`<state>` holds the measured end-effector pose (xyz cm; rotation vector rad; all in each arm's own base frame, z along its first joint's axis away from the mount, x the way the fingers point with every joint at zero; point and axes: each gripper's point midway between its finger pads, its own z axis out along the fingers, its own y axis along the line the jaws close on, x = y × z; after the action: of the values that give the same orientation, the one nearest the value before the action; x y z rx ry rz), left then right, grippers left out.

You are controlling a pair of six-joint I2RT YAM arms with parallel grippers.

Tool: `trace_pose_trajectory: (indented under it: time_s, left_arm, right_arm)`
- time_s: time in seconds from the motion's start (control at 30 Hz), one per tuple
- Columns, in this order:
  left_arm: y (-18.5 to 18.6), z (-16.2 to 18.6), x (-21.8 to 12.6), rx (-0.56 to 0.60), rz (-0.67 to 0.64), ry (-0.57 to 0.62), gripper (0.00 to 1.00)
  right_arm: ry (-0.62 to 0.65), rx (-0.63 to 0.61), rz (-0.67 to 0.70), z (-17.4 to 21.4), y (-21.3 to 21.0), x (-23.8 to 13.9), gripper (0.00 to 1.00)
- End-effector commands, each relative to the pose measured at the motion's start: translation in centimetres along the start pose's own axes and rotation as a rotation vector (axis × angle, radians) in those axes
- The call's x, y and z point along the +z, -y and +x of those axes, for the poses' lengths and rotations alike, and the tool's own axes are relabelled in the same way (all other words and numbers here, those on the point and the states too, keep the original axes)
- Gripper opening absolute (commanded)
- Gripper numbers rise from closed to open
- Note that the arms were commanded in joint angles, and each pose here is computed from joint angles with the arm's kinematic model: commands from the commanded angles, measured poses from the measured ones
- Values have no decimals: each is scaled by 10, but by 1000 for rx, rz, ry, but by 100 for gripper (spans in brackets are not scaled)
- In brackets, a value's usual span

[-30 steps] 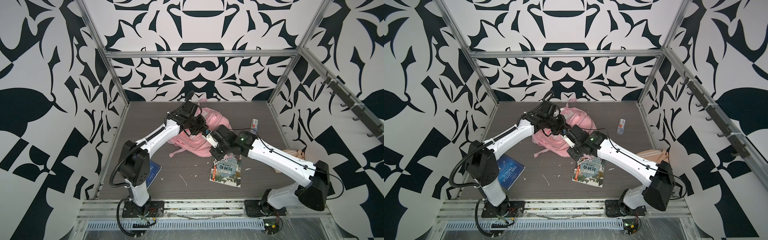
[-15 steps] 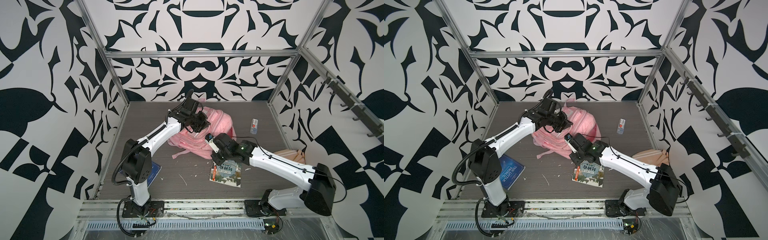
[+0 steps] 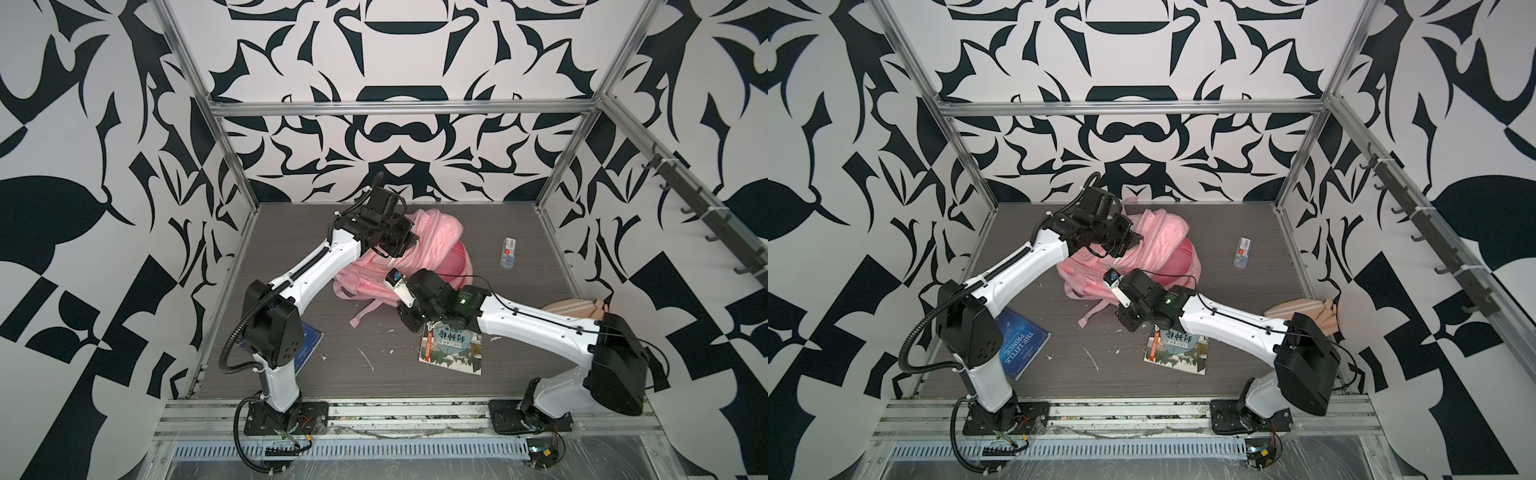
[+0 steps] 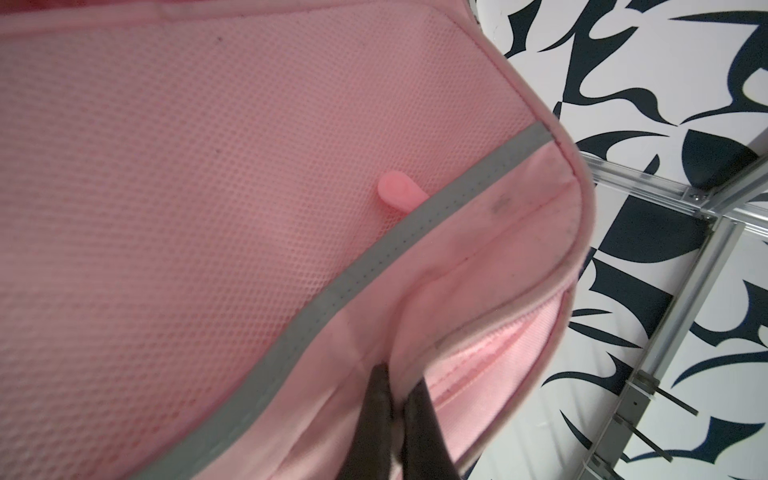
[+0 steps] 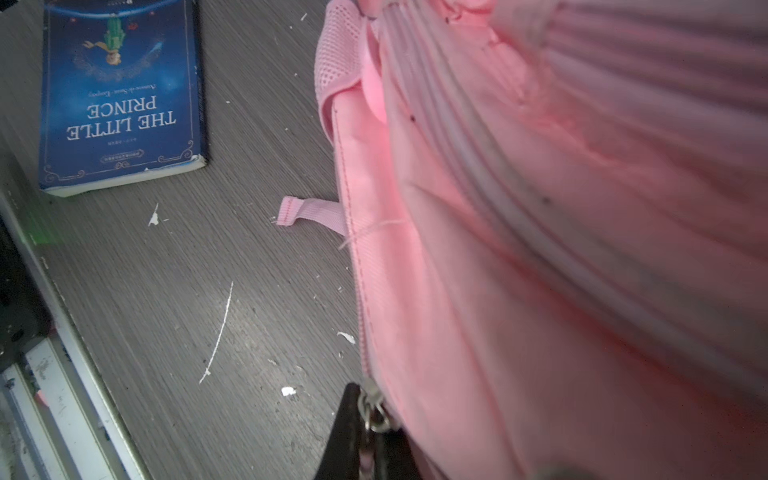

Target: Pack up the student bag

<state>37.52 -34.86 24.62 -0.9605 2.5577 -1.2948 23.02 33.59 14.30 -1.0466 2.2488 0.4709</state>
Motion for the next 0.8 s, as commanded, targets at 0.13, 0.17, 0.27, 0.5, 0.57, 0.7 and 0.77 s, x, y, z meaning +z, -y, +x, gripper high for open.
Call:
trace_pose_trajectory:
  time_s: [0.13,0.17,0.27,0.5,0.57,0.7,0.77]
  left_arm:
    - [34,0,-3,-73,115,22,0]
    - [34,0,-2,-76,117,20,0]
    - [35,0,-1,-90,134,19,0]
    - [11,-13,2,-11,120,16,0]
    - [-5,-10,10,48,91,-24,0]
    - [-45,-9,21,180,-5,-56,0]
    - [-56,-10,30,215,13,-88,0]
  right_arm:
    - [197,-5,-87,-53,-33,-6,2]
    - [215,23,-75,-55,-30,-5,2]
    - [241,53,-109,-59,-35,0,8]
    - [217,21,-114,-55,-35,-28,45]
    - [207,-11,-116,-51,-35,-49,64]
    - [162,-38,-66,-30,-21,-86,68]
    - [124,-35,-46,-10,-8,-102,68]
